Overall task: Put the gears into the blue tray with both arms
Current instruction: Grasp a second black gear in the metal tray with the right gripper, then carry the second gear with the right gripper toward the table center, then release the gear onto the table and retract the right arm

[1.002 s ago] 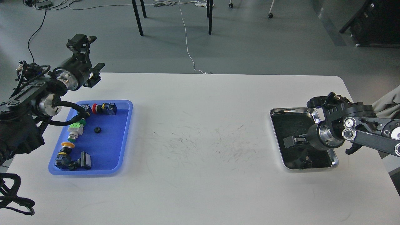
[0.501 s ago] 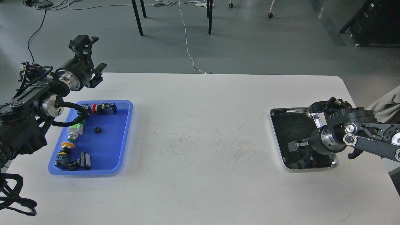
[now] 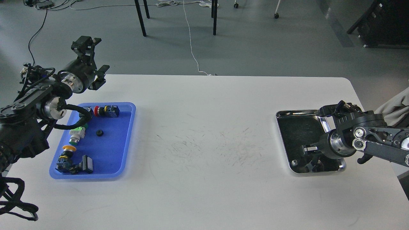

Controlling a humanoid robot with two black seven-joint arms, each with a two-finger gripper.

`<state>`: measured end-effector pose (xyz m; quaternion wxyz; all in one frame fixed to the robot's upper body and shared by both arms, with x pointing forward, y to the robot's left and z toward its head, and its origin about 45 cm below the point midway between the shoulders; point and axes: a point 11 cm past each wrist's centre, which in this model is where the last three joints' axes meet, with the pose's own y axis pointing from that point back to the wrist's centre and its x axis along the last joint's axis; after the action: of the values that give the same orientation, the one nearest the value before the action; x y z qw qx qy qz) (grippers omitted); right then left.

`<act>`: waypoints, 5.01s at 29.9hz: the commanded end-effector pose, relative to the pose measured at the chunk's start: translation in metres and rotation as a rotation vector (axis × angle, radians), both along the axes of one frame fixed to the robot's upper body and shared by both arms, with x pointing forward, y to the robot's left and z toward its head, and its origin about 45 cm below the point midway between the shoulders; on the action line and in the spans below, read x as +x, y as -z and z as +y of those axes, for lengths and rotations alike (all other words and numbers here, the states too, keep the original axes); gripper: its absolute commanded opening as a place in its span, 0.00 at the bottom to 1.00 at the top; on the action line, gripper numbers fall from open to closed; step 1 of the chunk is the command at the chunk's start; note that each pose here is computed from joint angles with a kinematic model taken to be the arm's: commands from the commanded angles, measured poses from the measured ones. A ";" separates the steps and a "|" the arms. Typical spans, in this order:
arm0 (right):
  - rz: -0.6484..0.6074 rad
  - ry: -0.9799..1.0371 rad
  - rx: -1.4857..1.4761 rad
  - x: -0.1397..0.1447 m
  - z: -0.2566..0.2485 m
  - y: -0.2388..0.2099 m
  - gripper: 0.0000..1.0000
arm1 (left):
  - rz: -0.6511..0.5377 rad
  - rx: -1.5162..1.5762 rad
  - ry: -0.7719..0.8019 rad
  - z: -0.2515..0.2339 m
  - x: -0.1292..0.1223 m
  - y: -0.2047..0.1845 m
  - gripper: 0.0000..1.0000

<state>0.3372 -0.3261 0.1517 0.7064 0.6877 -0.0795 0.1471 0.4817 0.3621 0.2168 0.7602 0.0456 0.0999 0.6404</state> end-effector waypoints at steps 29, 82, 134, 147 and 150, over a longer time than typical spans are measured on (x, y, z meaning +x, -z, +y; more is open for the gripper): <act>-0.014 0.023 -0.038 0.006 -0.011 0.004 0.01 | -0.001 -0.001 -0.004 0.000 0.000 0.000 0.98; 0.170 -0.029 0.595 0.009 0.292 0.004 0.02 | 0.025 0.038 -0.088 0.040 -0.007 0.005 0.98; 0.025 0.202 0.952 0.081 0.283 -0.068 0.94 | 0.018 0.055 -0.103 0.053 -0.009 -0.002 0.98; -0.007 0.655 1.674 0.140 0.190 -0.162 0.98 | 0.004 0.047 -0.004 0.054 -0.008 -0.022 0.98; -0.025 0.793 1.774 0.143 0.127 -0.159 0.98 | -0.018 0.112 0.070 0.049 -0.009 -0.038 0.98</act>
<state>0.4783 -0.1469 0.3131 -0.0209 0.9165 -0.3621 -0.1686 0.4736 0.4164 0.2419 0.7608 0.0701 0.0796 0.6402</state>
